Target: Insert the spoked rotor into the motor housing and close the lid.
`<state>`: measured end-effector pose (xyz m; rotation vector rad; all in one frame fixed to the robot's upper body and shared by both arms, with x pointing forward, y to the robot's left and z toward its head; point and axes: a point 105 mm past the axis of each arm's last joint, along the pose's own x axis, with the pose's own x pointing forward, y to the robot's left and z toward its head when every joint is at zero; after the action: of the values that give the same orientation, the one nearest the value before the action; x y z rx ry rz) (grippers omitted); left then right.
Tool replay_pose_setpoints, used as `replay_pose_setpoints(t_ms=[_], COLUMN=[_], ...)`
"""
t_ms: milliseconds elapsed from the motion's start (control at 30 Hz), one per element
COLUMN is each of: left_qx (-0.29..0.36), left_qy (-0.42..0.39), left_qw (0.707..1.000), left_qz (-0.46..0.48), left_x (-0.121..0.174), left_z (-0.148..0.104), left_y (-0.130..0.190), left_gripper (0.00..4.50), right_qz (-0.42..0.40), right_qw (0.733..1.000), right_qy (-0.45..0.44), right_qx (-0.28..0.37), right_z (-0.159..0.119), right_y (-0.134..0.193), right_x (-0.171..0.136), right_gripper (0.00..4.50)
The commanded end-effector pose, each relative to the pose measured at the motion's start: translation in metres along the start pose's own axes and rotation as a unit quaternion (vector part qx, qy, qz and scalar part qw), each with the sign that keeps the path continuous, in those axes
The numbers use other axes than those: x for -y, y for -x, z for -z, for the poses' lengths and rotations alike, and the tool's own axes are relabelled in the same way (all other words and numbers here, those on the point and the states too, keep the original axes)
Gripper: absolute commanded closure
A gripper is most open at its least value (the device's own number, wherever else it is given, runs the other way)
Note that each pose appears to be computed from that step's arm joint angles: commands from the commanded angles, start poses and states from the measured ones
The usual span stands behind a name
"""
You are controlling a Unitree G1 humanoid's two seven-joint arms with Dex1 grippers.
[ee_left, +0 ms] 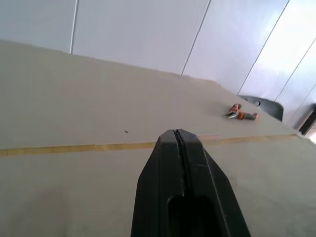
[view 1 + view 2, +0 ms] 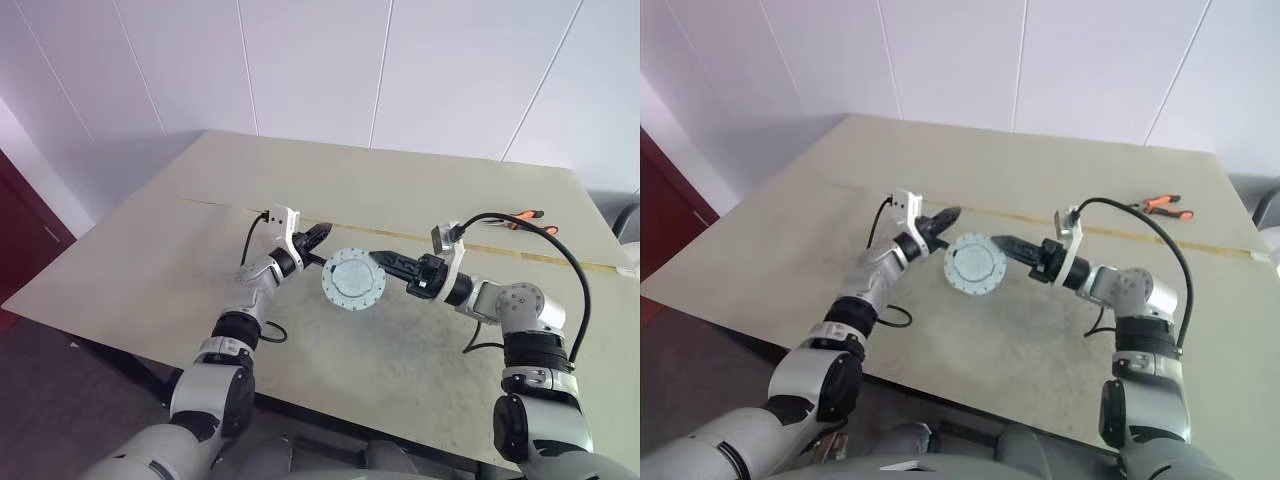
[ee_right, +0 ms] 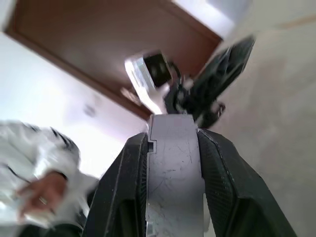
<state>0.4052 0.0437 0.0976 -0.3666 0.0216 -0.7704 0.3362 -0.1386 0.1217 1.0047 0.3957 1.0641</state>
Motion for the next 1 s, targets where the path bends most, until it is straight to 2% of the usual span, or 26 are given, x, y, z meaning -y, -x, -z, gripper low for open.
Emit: replay_pose_setpoints(t_ms=[33, 200, 467, 933, 1000], left_qx=[0.025, 0.026, 0.018, 0.031, 0.035], left_qy=[0.008, 0.029, 0.030, 0.056, 0.060], left_qw=[0.999, 0.999, 0.999, 0.997, 0.997], left_qz=[0.021, 0.028, 0.030, 0.039, 0.031], left_x=[0.008, 0.011, 0.013, 0.018, 0.015], left_z=[-0.012, -0.011, -0.010, -0.013, -0.014], left_y=[0.002, 0.008, 0.008, 0.008, 0.008], left_gripper=[4.50, 4.50, 4.50, 4.50, 4.12], right_qz=[-0.031, 0.002, 0.006, 0.036, 0.036], right_qw=[0.998, 0.992, 0.992, 0.985, 0.985], right_qy=[0.003, -0.036, -0.036, -0.042, -0.042], right_qx=[0.058, 0.124, 0.121, 0.163, 0.163], right_z=[-0.025, -0.041, -0.040, -0.051, -0.051], right_y=[-0.007, -0.007, -0.010, -0.009, -0.009], right_x=[-0.013, 0.003, 0.005, 0.014, 0.015], right_gripper=[3.27, 3.27, 3.27, 3.27, 3.27])
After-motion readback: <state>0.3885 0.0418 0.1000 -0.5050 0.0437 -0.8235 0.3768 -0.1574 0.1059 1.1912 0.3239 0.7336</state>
